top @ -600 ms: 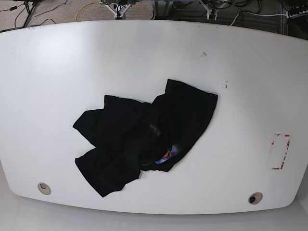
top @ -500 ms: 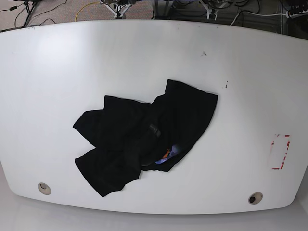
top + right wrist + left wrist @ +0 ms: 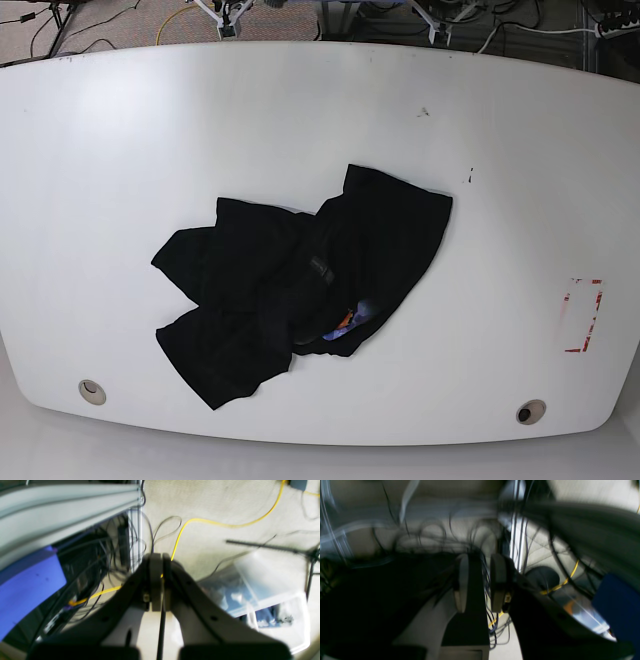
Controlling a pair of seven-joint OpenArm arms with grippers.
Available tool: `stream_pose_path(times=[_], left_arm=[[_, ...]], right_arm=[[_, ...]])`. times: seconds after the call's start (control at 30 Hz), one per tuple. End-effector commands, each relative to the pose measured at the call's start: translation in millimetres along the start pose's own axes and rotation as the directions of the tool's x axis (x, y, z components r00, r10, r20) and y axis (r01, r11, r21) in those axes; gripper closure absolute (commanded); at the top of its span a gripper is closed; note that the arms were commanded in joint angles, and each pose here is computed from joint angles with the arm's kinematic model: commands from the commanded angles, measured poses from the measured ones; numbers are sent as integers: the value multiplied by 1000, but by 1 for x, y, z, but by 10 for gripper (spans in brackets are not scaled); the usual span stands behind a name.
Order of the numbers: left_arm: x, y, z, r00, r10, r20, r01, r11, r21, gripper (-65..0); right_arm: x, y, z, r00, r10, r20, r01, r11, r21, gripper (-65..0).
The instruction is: Layout the t-shirt on the table in an organized manner, then fold the t-shirt properly
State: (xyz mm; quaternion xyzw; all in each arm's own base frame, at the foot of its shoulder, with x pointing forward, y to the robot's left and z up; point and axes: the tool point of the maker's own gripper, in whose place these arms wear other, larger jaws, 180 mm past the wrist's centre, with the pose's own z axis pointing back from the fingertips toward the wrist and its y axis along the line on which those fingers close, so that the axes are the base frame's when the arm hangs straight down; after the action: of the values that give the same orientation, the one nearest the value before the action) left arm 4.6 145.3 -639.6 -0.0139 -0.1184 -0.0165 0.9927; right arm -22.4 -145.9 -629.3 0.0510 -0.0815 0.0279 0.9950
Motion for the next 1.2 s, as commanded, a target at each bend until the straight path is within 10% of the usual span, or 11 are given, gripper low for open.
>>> stream_pose_path(times=[0.0, 1.17], left_arm=[[2, 2, 6, 1000, -1, 25, 1, 1000, 5, -151], [-29, 21, 29, 999, -42, 4, 42, 999, 26, -143]], right_arm=[[-3, -4, 6, 1000, 16, 12, -16, 1000, 2, -9], [-5, 32, 11, 1000, -7, 28, 5, 998, 67, -13]])
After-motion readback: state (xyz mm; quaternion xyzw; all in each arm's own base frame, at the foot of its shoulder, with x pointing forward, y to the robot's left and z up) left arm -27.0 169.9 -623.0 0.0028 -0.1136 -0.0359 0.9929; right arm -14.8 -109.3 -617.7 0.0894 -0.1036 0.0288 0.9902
